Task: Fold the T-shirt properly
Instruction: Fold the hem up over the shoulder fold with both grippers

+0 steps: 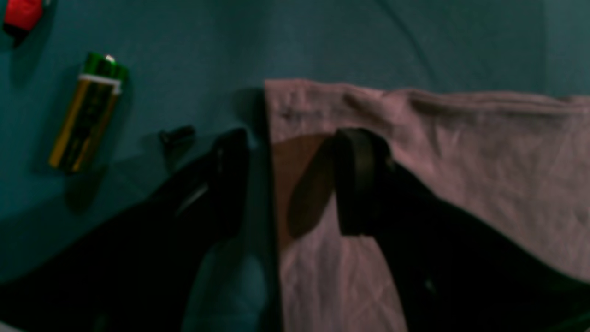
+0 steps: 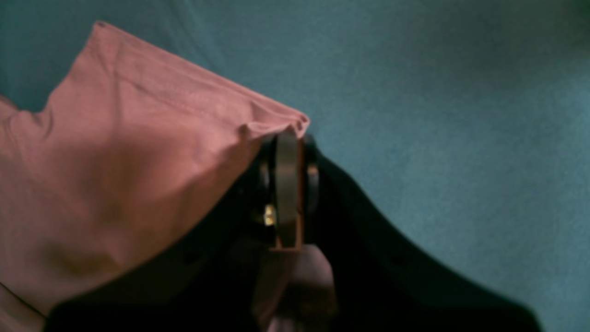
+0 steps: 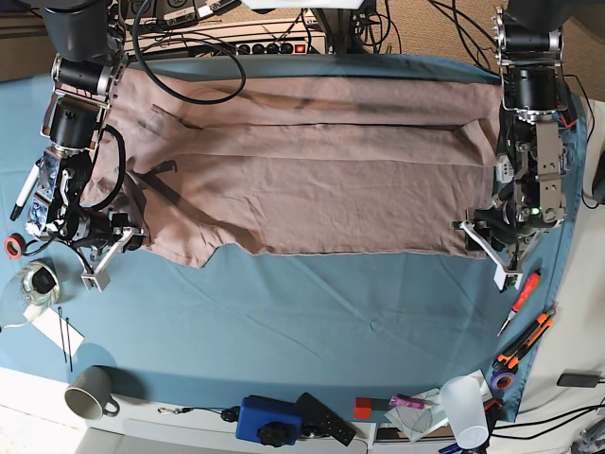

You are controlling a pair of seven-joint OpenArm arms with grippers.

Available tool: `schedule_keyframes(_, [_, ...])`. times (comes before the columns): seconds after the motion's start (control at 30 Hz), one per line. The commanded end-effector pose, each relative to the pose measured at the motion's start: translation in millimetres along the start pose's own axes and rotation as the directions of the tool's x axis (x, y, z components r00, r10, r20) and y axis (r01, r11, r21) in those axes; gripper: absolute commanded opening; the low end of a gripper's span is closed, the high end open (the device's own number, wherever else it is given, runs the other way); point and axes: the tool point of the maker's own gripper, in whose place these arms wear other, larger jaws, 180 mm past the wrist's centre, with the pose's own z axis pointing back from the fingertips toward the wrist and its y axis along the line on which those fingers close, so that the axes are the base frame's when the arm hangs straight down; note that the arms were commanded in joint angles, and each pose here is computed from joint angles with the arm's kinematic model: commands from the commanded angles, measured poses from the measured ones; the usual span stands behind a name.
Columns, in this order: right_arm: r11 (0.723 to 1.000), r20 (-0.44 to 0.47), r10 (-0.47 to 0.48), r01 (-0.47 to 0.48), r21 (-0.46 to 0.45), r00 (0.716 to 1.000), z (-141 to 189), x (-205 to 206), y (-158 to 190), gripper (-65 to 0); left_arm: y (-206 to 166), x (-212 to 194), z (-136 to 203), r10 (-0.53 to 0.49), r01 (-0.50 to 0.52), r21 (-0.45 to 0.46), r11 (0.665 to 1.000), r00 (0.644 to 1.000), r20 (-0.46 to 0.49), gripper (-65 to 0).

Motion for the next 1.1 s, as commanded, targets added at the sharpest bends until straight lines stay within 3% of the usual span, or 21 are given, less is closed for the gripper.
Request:
schedule_keyframes(0.0, [0.999,-0.044,0.016,-0.017,-0.041,0.999,6.8,-3.7,-11.4,-65.0,-5.1,-6.8,0.2,0.002,-0.003,-0.029,1.000,0.999,-0.051,-34.7])
schedule_keyframes(0.1, [0.999,-0.036,0.015,-0.016,-0.031,0.999,6.8,-2.5,-9.5,-65.0,-9.2,-0.5,1.4,0.016,-0.018,-0.051,0.999,0.999,-0.050,-38.7])
schedule_keyframes(0.3, [0.996,0.033,0.040,-0.042,0.077,0.999,8.0,10.2,10.8,-65.0,-9.1,9.5,2.7,0.014,-0.015,-0.050,0.999,0.999,-0.035,-65.0])
schedule_keyframes(0.5, [0.993,0.113,0.098,-0.105,0.058,0.989,23.6,35.7,17.8,-65.0,-9.6,11.5,5.3,0.008,-0.011,-0.048,0.999,0.999,-0.052,-65.0])
schedule_keyframes(0.73, [0.977,0.224,0.201,-0.212,0.026,0.954,55.3,72.8,37.5,-65.0,-14.6,22.6,20.6,-0.023,0.020,-0.049,0.999,0.999,-0.048,-65.0])
schedule_keyframes(0.9, [0.968,0.237,0.242,-0.251,0.006,0.941,66.2,79.9,44.0,-65.0,-7.6,42.7,42.8,-0.013,0.013,-0.025,1.000,1.000,0.006,-65.0])
schedule_keyframes(1.07, [0.967,0.220,0.222,-0.243,0.076,0.950,67.0,72.7,54.8,-65.0,2.6,40.2,53.6,0.039,-0.038,-0.050,0.998,0.999,0.012,-65.0])
